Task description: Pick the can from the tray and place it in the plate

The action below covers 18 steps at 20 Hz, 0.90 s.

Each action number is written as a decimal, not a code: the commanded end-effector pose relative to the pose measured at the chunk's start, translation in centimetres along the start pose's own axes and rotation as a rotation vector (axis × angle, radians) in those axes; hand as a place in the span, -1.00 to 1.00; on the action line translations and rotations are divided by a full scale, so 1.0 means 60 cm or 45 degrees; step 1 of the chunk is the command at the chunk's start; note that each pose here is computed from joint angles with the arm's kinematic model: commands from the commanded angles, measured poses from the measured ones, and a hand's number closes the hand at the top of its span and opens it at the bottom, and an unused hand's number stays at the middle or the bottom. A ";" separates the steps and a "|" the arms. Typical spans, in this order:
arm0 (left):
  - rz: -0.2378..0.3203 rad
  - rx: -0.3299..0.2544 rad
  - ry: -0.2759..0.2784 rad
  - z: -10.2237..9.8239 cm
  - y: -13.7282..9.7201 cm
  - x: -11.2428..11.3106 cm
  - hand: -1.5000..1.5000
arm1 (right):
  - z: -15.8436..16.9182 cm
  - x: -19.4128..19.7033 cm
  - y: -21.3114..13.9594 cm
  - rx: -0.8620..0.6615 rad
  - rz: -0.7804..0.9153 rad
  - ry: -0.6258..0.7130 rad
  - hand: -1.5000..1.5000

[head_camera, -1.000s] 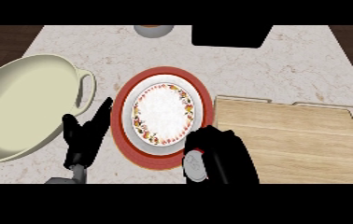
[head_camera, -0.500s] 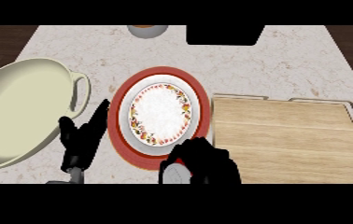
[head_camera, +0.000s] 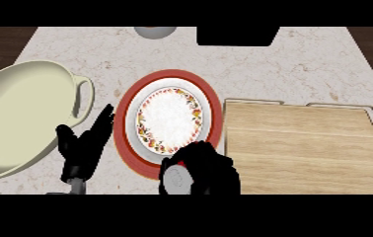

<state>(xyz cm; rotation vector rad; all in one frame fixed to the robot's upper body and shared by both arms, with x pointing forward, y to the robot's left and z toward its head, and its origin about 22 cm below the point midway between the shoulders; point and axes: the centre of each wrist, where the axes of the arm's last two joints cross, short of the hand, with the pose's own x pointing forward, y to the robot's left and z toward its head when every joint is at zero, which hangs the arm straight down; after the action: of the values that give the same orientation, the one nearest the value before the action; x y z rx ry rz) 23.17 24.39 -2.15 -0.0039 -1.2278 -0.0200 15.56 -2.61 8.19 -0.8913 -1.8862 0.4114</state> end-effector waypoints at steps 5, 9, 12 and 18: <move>-0.005 -0.020 0.044 -0.020 -0.009 -0.004 0.00 | -0.051 -0.021 0.060 -0.233 -0.031 0.232 1.00; 0.005 -0.013 0.042 -0.018 -0.016 0.011 0.00 | -0.098 -0.057 0.093 -0.276 0.000 0.254 1.00; -0.016 -0.004 0.030 -0.026 0.003 -0.008 0.00 | -0.124 -0.069 0.110 -0.295 -0.004 0.230 1.00; -0.024 -0.059 0.026 0.000 -0.042 -0.008 0.00 | -0.181 -0.117 0.125 -0.188 0.080 0.508 1.00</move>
<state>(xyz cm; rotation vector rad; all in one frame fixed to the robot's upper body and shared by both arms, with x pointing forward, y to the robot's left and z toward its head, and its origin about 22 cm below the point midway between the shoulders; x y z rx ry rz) 23.67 23.32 -1.90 -0.0136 -1.2480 -0.0357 27.76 -3.02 4.36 -1.0915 -1.7779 0.2223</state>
